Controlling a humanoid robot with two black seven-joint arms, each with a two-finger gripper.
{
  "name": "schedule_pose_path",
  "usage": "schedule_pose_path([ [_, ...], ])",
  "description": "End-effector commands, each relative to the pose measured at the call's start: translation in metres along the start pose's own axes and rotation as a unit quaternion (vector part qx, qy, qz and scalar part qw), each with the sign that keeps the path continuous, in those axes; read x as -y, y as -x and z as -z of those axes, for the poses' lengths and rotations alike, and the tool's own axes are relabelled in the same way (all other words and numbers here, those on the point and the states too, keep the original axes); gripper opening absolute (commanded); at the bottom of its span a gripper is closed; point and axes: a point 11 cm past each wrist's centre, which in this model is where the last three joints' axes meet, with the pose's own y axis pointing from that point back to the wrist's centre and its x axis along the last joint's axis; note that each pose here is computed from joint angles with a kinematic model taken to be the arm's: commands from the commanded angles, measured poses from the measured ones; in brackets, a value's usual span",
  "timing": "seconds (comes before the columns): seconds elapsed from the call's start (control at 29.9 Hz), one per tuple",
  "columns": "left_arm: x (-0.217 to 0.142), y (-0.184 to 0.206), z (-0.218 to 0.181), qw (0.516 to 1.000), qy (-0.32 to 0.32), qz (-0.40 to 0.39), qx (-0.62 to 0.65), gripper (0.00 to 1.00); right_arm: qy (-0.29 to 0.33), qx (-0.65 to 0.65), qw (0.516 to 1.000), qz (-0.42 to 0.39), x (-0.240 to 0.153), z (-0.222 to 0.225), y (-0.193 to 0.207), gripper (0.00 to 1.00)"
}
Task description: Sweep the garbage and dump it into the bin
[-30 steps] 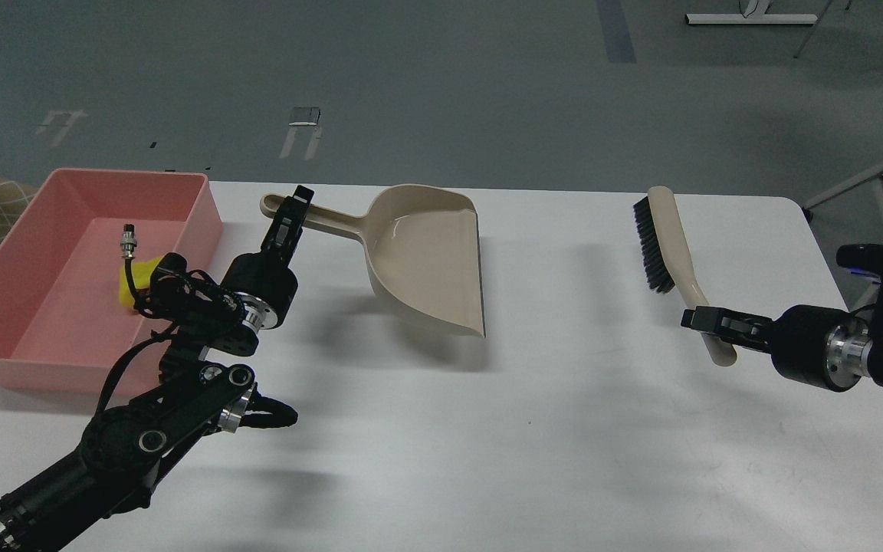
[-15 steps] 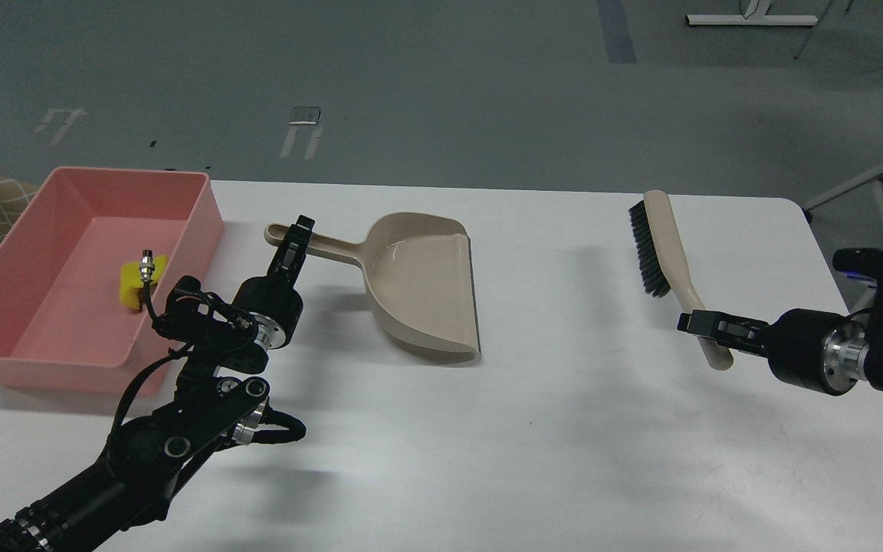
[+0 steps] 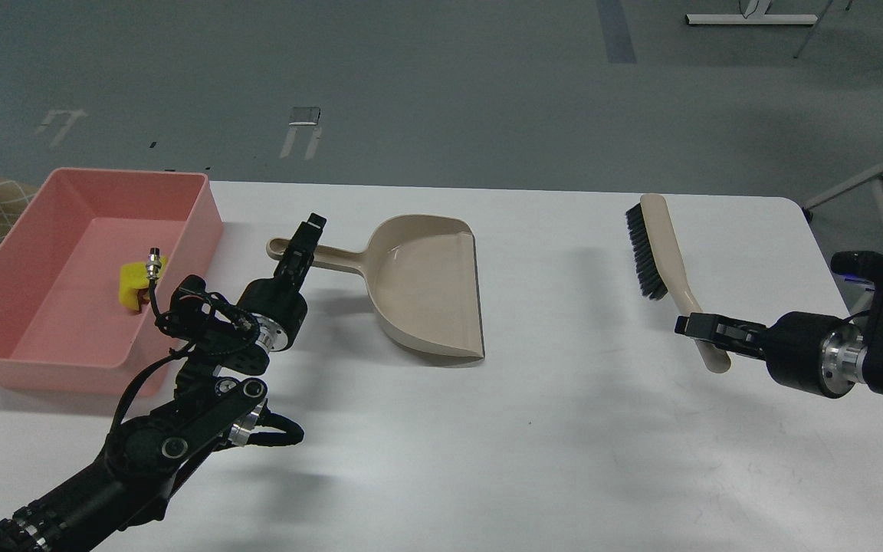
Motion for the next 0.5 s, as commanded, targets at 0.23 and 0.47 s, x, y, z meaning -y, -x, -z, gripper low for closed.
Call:
schedule_pose_path([
  [0.23, -0.019, 0.005, 0.019, 0.999, -0.011, 0.049, -0.002, 0.98, -0.014, 0.001, 0.999, 0.038, -0.003, -0.001, 0.006, 0.00],
  [0.47, -0.032, 0.007, 0.021, 0.997, -0.010, 0.079, -0.006, 0.98, 0.002, 0.006, 0.999, 0.053, -0.005, -0.013, 0.005, 0.00],
])
